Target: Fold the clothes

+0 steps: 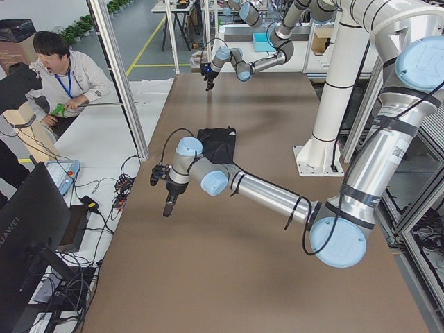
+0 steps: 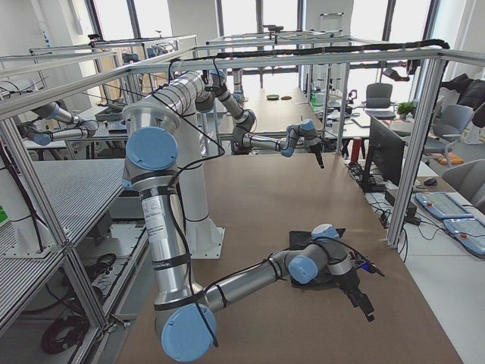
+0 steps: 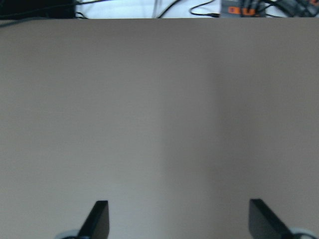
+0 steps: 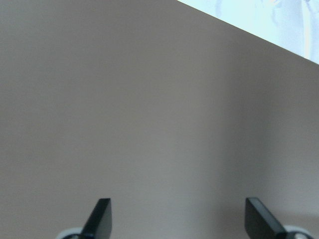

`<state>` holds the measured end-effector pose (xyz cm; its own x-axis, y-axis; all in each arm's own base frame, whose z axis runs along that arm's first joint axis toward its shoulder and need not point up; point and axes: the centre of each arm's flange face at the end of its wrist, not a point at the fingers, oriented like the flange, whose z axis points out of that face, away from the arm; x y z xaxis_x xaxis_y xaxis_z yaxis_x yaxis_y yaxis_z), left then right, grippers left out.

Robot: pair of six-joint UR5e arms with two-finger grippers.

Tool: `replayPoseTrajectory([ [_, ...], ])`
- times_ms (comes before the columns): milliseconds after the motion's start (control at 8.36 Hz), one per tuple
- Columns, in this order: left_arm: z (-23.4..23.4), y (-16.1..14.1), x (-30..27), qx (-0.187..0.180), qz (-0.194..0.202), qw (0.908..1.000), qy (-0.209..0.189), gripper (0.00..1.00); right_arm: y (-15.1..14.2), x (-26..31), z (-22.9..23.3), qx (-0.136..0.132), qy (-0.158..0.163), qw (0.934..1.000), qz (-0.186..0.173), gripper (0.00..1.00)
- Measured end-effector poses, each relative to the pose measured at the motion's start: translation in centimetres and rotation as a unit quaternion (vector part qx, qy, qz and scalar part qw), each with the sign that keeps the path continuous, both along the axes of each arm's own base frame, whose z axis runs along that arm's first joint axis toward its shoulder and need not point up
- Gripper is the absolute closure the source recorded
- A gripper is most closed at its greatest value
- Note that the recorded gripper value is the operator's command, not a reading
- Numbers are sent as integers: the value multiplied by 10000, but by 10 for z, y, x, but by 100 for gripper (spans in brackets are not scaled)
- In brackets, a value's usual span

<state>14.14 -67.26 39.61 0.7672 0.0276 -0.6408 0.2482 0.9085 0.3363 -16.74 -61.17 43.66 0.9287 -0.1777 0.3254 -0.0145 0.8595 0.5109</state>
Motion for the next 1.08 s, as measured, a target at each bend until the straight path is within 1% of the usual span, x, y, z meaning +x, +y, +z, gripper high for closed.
replayPoseTrajectory([
  [120, 37, 5, -58, 183, 159, 9988, -416, 0, 3, 55, 18, 99, 398, 9990, -173, 6],
  [239, 64, 12, -112, 308, 276, 9962, -772, 0, 8, 106, 33, 147, 718, 9970, -256, 6],
  [359, 96, 28, -168, 372, 383, 9923, -1115, 0, 19, 157, 52, 160, 1054, 9937, -341, 6],
  [478, 128, 54, -210, 452, 577, 9867, -1451, 0, 37, 195, 71, 165, 1344, 9899, -416, 6],
  [598, 156, 82, -246, 568, 733, 9787, -1830, 0, 52, 226, 83, 154, 1548, 9869, -429, 6],
  [718, 172, 103, -276, 658, 743, 9708, -2182, 0, 62, 251, 88, 160, 1675, 9848, -423, 6],
  [837, 173, 116, -298, 696, 657, 9670, -2362, 0, 68, 266, 89, 149, 1732, 9840, -386, 6],
  [1076, 156, 125, -316, 634, 369, 9646, -2534, 0, 72, 276, 92, 103, 1778, 9834, -344, 6],
])
